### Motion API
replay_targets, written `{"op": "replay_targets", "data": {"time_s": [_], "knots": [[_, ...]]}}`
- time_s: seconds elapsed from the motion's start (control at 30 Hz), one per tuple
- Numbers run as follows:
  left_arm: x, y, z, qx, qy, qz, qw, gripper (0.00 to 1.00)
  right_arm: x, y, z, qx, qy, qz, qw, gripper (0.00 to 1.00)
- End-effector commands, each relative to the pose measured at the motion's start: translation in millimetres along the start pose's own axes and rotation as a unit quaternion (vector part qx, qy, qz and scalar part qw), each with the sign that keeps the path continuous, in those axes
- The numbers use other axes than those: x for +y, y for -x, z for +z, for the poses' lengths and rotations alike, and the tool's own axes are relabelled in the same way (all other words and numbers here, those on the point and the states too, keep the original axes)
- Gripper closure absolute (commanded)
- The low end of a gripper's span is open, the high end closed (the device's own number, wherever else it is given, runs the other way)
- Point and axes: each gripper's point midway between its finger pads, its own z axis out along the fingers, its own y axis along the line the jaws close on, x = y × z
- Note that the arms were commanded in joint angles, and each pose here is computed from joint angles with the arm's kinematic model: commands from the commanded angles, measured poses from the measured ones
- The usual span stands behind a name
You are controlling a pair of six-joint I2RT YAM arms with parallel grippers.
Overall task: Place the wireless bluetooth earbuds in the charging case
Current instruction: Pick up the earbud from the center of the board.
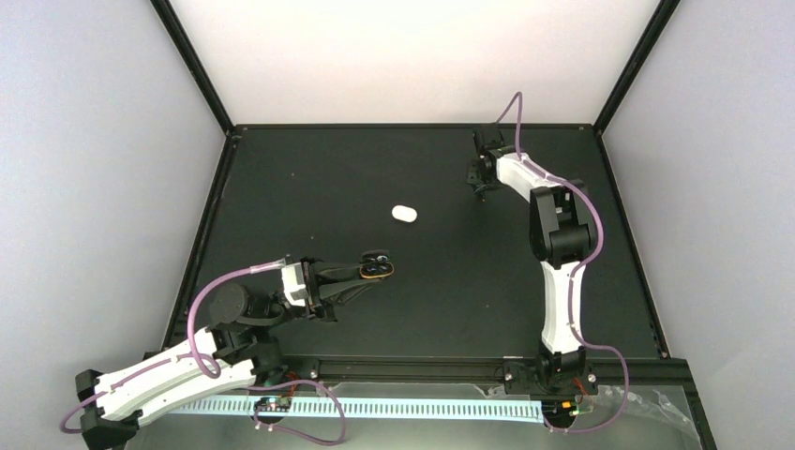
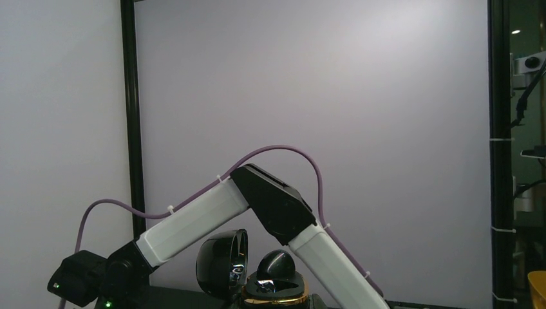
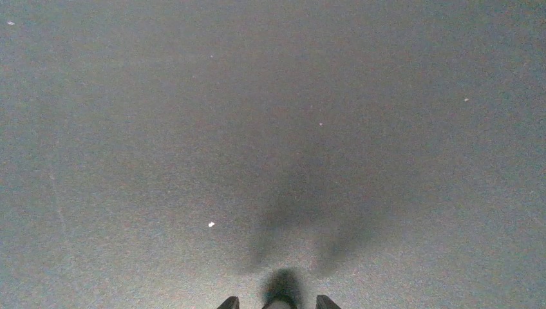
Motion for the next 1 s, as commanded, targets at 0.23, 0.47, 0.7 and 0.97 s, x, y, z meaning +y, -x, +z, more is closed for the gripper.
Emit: {"op": "replay_targets", "data": {"time_s": [0.23, 0.47, 0.7, 0.97], "knots": [[1.3, 8.2, -1.6, -0.017, 0.005, 0.014, 1.000, 0.98, -0.3, -10.4, 9.8, 0.051, -0.009, -0.010, 0.999, 0.76], [0.8, 8.9, -2.6, -0.018, 0.004, 0.015, 1.000, 0.98, -1.4, -15.0, 8.4, 0.059, -0.009, -0.011, 0.998, 0.85], [-0.7, 9.7, -3.6, -0.019, 0.001, 0.010, 1.000, 0.98, -3.6, -21.6, 6.9, 0.070, -0.011, -0.013, 0.997, 0.87], [-3.0, 12.2, -3.6, -0.025, -0.006, 0.008, 1.000, 0.98, -8.5, -33.5, -7.2, 0.076, -0.010, -0.007, 0.997, 0.89]]}}
